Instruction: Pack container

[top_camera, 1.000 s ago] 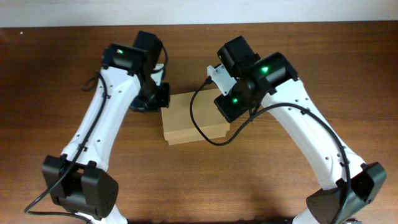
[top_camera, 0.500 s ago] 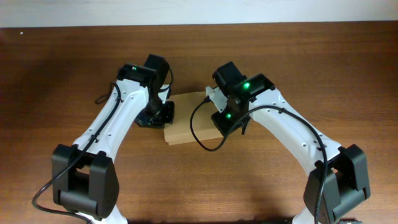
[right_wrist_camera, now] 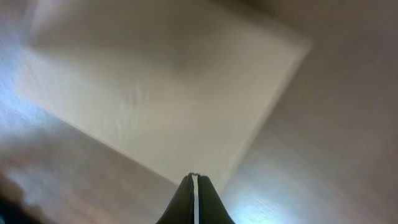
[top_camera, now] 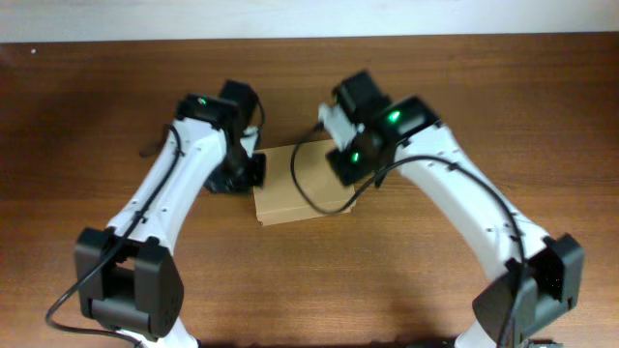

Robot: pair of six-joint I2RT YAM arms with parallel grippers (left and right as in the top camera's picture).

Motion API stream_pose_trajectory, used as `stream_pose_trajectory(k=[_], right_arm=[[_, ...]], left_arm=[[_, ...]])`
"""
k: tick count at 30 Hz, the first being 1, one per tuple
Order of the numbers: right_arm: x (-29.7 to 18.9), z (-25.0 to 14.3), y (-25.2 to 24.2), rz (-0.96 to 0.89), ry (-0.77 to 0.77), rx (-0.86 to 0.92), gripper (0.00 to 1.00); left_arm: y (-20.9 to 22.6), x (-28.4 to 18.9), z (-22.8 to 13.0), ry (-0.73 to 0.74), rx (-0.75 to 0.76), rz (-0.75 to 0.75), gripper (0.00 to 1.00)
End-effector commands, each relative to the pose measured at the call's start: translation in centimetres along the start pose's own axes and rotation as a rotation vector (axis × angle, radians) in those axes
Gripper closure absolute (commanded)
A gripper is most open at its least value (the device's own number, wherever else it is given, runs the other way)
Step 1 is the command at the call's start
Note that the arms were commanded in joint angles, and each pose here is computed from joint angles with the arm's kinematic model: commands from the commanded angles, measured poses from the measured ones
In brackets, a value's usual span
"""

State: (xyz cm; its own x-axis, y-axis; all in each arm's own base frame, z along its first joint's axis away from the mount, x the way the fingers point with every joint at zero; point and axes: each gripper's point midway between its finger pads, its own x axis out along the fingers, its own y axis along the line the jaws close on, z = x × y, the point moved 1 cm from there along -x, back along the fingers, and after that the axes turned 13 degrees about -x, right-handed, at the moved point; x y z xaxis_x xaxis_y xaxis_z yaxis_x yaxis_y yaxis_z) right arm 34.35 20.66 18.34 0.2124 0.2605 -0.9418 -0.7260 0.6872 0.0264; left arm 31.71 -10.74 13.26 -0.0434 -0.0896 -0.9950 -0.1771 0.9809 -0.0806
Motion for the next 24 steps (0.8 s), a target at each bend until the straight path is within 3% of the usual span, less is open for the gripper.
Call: stream_pose_trajectory(k=[1,3,8,15,16,17,19,20,24], right_arm=[[-6.1,2.3,-5.3,-0.197,-0.128,0.066,0.96],[-8.6,2.8,-7.9,-0.267,-0.177,0.111,0.97],[-12.2,2.0,-13.9,-0.371,-0.269,0.23,0.96],[-15.1,-1.1,-21.3,-0.479,-0.353,0.421,0.95],[-15.4,-1.4,-21.9,-0.491,-0.358,0.434,0.88],[-15.5,-1.8,-22.3,-0.497,-0.358,0.443,0.74],[-15.8,-2.3,-22.9,-0.507,-0.356,0.46,0.44],[-15.9,-2.6,-23.1,-0.511,-0.355,0.465,0.01],[-15.9,-2.7,-23.2,-0.513,-0.355,0.469,0.01]], left_arm=[[1.5,-4.8,3.7,-0.168,-0.034,0.03,0.98],[2.3,-7.4,5.3,-0.252,-0.064,0.035,0.98],[5.6,-13.1,9.0,-0.457,-0.162,0.047,0.82],[9.6,-17.4,13.7,-0.685,-0.283,0.02,0.34],[9.9,-17.7,14.1,-0.705,-0.292,0.016,0.3],[10.2,-18.0,14.4,-0.719,-0.299,0.013,0.27],[10.5,-18.5,15.0,-0.749,-0.31,0.007,0.04],[10.6,-18.7,15.2,-0.762,-0.311,0.003,0.0],[10.5,-19.2,15.8,-0.795,-0.311,-0.008,0.0]])
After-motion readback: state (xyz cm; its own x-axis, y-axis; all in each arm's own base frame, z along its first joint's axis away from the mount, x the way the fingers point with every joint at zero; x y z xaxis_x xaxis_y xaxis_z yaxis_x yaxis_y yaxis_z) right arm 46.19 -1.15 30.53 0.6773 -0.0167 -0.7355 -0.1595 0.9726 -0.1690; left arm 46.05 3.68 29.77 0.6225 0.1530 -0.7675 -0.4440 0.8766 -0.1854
